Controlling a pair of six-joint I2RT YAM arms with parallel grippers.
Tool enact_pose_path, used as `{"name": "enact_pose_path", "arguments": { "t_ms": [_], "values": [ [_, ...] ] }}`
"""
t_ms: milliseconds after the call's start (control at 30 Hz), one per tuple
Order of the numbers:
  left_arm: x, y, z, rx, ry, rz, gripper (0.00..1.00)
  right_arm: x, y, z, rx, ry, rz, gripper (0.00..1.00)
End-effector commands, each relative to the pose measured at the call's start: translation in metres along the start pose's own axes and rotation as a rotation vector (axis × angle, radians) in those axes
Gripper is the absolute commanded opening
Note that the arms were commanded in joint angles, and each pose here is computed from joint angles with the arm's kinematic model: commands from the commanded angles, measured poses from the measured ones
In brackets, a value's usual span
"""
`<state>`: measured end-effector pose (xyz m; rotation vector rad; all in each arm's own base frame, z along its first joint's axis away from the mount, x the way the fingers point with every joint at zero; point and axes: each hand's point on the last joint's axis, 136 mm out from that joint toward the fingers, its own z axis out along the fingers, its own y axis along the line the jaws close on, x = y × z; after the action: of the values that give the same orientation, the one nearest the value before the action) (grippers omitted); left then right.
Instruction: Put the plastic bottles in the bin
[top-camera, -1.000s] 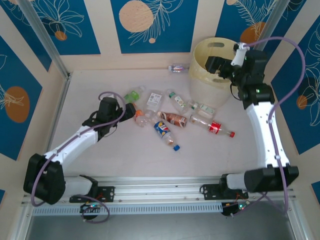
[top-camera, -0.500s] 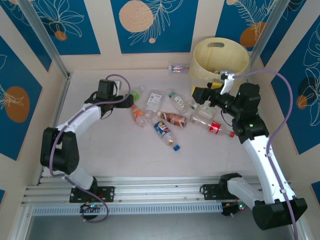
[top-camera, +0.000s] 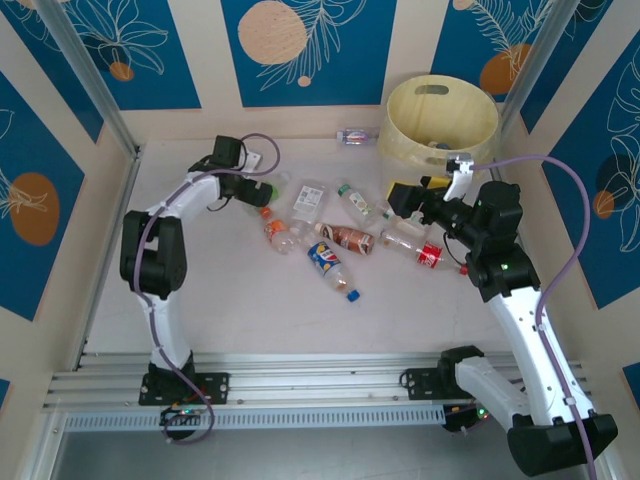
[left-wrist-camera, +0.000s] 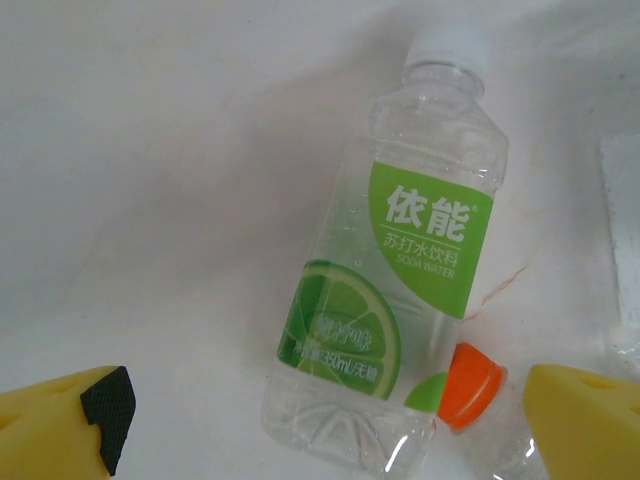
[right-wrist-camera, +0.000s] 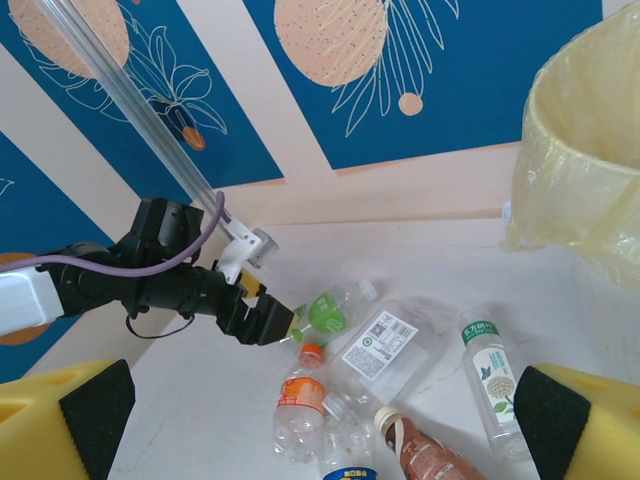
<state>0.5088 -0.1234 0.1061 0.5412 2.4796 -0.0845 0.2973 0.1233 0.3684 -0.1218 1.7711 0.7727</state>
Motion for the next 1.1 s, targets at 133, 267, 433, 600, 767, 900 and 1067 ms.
{"name": "enact_pose_path", "arguments": {
  "t_ms": [133, 267, 433, 600, 767, 900, 1067],
  "values": [
    [0.014, 0.002, 0.022, 0.024, 0.111, 0.059, 0.95, 0.007, -0.005, -0.003, 0.037, 0.016, 0.03, 1.0],
    [0.024, -0.001, 0.039, 0.051, 0.164, 0.066, 0.89, 0.006, -0.007, -0.002, 0.046, 0.015, 0.038, 1.0],
    [0.029, -0.004, 0.054, 0.064, 0.175, 0.048, 0.8, 0.004, -0.006, -0.003, 0.048, 0.014, 0.042, 1.0],
    [0.028, -0.008, 0.054, 0.085, 0.156, 0.032, 0.65, 0.007, -0.007, -0.004, 0.053, 0.027, 0.054, 1.0],
    [0.018, -0.009, 0.033, 0.077, 0.085, 0.017, 0.57, 0.012, -0.01, 0.001, 0.056, 0.036, 0.073, 0.99],
    [0.003, -0.014, 0.004, 0.087, -0.019, -0.04, 0.49, 0.013, -0.018, 0.009, 0.078, 0.035, 0.135, 1.0],
    [-0.013, -0.033, -0.031, 0.159, -0.159, -0.132, 0.35, 0.017, -0.029, 0.019, 0.11, 0.028, 0.247, 1.0]
  ]
}}
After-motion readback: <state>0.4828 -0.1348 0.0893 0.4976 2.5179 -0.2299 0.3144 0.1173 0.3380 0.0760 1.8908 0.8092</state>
